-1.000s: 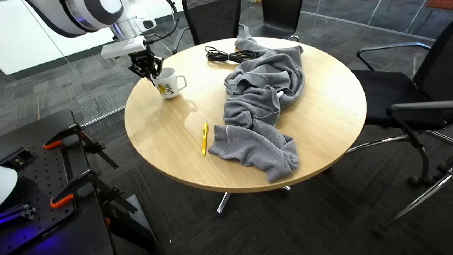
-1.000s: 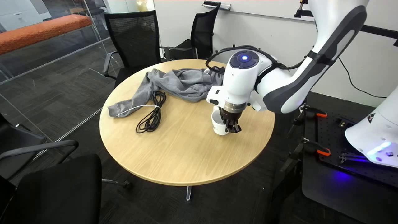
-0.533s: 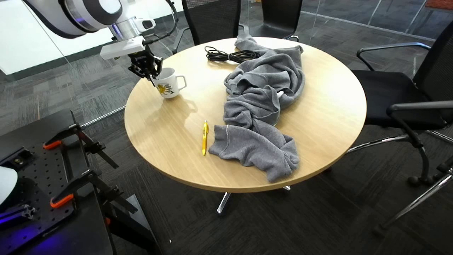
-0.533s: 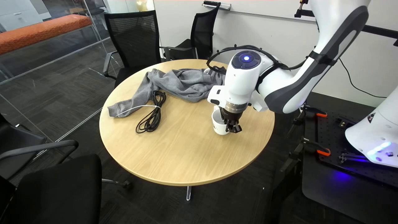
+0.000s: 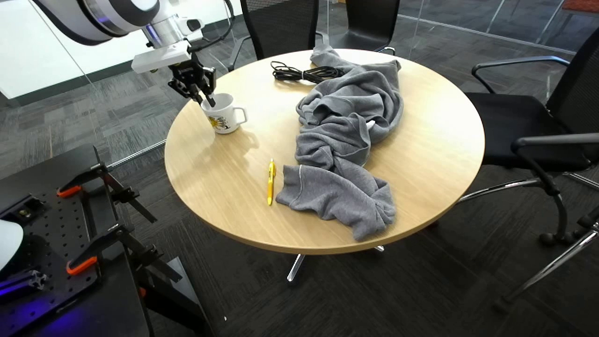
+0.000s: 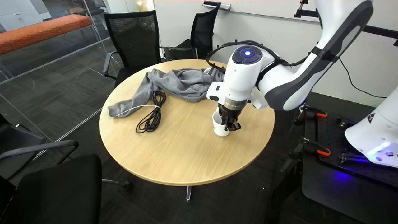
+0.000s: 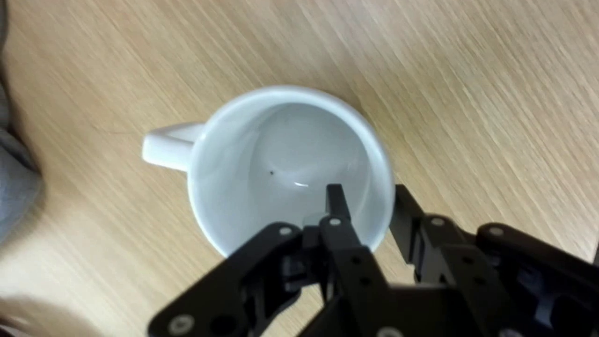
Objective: Move the white mug forward, place the yellow pen inside the white mug
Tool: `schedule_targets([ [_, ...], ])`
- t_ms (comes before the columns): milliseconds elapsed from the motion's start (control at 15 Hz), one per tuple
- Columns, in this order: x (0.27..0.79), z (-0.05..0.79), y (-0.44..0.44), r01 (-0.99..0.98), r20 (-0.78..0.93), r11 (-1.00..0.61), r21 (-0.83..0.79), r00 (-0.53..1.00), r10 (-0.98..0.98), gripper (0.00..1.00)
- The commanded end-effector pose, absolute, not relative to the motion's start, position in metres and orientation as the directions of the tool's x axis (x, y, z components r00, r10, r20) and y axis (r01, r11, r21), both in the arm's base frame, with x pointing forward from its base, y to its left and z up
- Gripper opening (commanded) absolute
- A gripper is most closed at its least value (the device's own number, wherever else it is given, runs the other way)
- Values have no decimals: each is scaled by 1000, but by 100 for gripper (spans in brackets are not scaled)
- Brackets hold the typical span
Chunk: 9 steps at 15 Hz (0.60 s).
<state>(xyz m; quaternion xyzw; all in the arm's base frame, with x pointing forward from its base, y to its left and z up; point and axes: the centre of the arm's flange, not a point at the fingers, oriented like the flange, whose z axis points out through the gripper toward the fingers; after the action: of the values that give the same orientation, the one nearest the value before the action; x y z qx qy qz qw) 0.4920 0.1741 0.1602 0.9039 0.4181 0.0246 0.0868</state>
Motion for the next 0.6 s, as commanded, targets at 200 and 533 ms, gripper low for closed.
schedule_targets([
  [200, 475, 190, 172, 733, 8, -643, 221, 658, 753, 49],
  [533, 464, 216, 169, 712, 38, -653, 259, 668, 743, 88],
])
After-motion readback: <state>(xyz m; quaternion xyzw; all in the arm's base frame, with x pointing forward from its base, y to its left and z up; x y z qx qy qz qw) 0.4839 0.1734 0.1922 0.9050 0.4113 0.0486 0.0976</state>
